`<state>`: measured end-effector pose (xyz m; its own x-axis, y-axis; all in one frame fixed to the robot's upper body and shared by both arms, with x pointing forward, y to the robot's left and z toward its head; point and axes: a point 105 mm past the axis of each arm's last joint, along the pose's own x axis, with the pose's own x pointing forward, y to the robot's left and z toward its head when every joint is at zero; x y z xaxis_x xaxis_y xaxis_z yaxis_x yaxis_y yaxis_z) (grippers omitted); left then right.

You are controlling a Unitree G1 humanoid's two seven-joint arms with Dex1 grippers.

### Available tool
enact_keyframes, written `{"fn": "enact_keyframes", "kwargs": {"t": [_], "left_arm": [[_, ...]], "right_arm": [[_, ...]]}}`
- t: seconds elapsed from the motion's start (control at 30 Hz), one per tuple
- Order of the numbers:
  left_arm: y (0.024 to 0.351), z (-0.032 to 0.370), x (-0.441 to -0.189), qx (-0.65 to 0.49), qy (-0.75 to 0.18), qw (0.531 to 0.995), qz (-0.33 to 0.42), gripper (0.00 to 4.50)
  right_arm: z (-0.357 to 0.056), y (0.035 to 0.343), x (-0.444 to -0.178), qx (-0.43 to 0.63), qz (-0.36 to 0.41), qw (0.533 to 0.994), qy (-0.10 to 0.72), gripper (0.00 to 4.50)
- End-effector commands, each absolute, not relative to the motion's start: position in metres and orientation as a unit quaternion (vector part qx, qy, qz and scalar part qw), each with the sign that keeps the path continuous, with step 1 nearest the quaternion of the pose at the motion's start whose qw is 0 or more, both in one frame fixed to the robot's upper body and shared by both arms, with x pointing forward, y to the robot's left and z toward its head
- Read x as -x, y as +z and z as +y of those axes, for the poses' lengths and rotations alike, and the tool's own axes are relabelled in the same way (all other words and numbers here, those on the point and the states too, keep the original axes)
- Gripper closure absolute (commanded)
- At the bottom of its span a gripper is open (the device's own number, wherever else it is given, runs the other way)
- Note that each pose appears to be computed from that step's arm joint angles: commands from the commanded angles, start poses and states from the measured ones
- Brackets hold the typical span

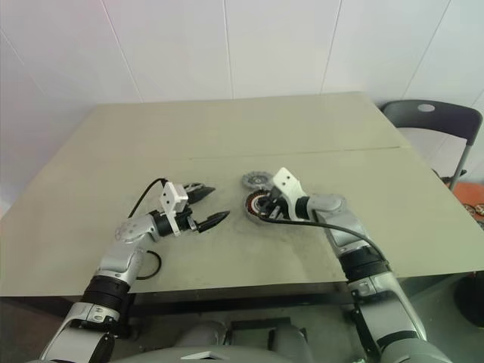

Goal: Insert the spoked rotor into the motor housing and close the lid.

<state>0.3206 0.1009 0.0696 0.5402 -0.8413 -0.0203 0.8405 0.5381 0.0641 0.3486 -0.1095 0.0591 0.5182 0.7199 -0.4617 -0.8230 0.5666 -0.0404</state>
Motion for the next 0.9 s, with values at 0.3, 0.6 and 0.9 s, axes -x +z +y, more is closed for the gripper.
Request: {"fn": "enact_keyframes", "kwargs": {"t": [0.3, 0.6, 0.9], "left_arm": [[0.083, 0.103, -0.323, -0.044, -0.476, 0.878, -0.03, 0.0], [0.082, 0.101, -0.323, -0.044, -0.481, 0.875, -0.028, 0.0], [0.08, 0.101, -0.322, -0.045, -0.48, 0.876, -0.024, 0.0]], "right_arm": [[-0.13, 0.054, -0.349, -0.127, 0.225, 0.873, 0.413, 4.49], [-0.14, 0.04, -0.363, -0.027, 0.245, 0.901, 0.358, 4.49], [-0.094, 0.066, -0.322, -0.001, 0.205, 0.835, 0.51, 4.49]]}}
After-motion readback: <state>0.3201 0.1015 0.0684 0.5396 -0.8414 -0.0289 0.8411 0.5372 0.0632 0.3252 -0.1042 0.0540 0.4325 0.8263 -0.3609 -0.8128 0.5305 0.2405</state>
